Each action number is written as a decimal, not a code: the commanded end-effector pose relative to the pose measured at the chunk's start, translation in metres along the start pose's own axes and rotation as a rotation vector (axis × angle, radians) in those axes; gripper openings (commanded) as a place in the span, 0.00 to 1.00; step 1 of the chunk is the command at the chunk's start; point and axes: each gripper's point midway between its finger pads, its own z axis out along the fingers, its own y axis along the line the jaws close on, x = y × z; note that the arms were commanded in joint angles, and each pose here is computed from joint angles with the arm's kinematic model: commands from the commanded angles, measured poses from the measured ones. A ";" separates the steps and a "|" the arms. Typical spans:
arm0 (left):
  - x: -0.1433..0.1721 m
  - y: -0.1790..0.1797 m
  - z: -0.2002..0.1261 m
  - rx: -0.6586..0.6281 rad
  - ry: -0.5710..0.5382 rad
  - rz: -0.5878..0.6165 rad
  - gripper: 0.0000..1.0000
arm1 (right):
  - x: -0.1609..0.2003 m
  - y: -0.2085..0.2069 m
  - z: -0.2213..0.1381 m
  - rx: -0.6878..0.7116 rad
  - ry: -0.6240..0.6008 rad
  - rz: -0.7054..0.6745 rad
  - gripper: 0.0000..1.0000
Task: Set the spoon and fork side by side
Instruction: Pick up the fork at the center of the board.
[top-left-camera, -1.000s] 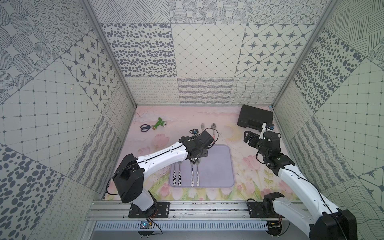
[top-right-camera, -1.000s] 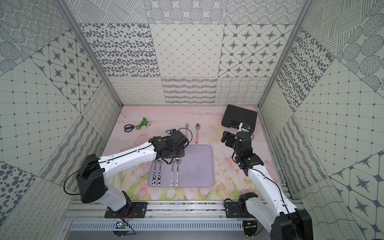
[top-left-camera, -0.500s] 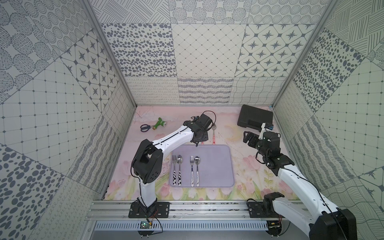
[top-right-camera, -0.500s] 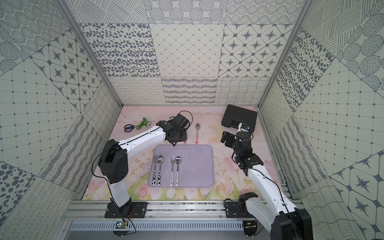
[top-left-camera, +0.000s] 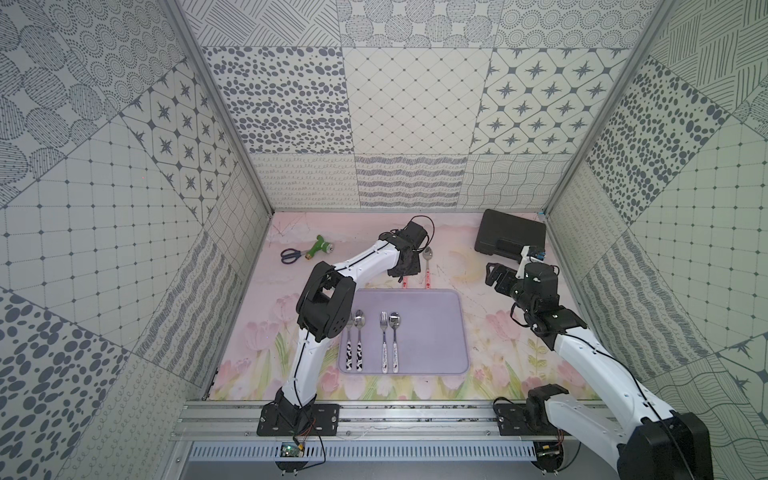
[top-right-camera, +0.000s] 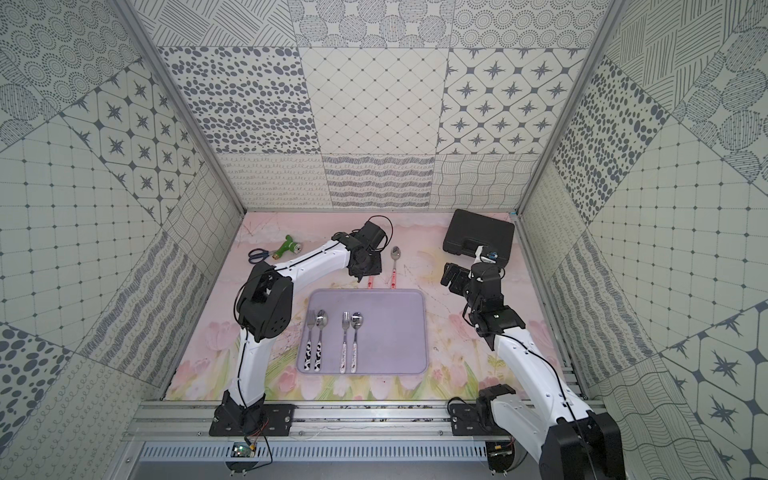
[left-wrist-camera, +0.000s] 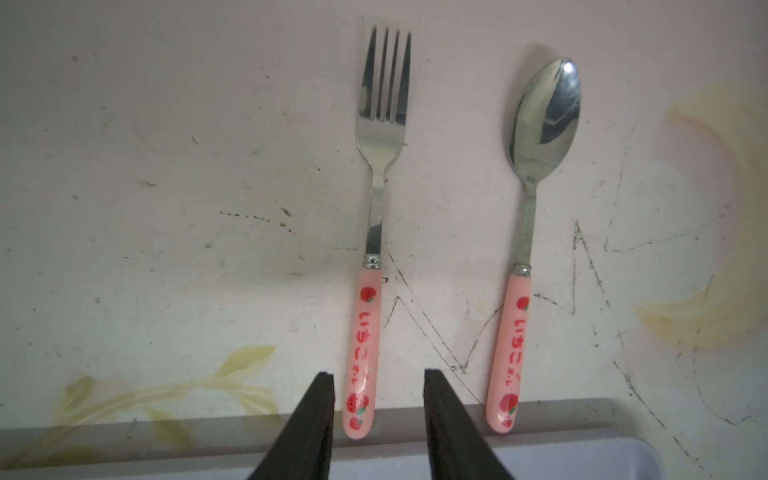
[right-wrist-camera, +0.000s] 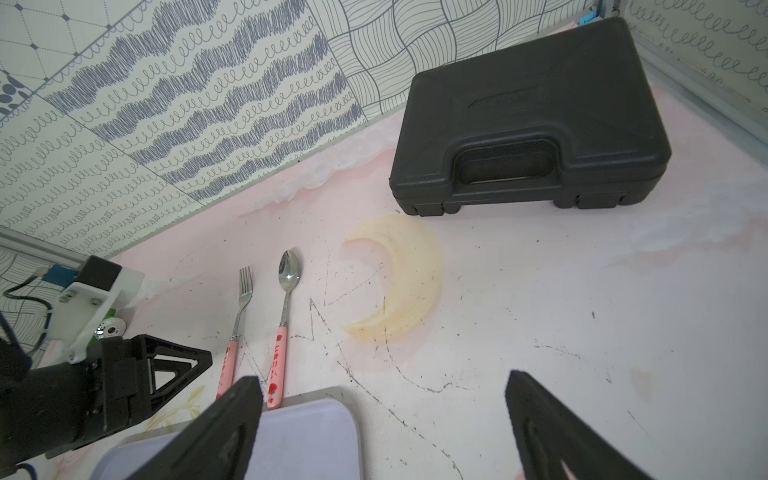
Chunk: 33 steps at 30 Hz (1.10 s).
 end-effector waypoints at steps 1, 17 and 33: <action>0.004 0.000 0.013 0.002 0.053 0.025 0.39 | -0.001 0.005 0.003 -0.022 -0.014 -0.002 0.97; 0.007 0.006 0.045 -0.051 0.105 0.021 0.34 | -0.001 0.005 0.003 -0.021 -0.015 0.005 0.97; 0.004 0.008 0.036 -0.055 0.107 0.014 0.04 | -0.002 0.004 0.002 -0.019 -0.016 0.005 0.97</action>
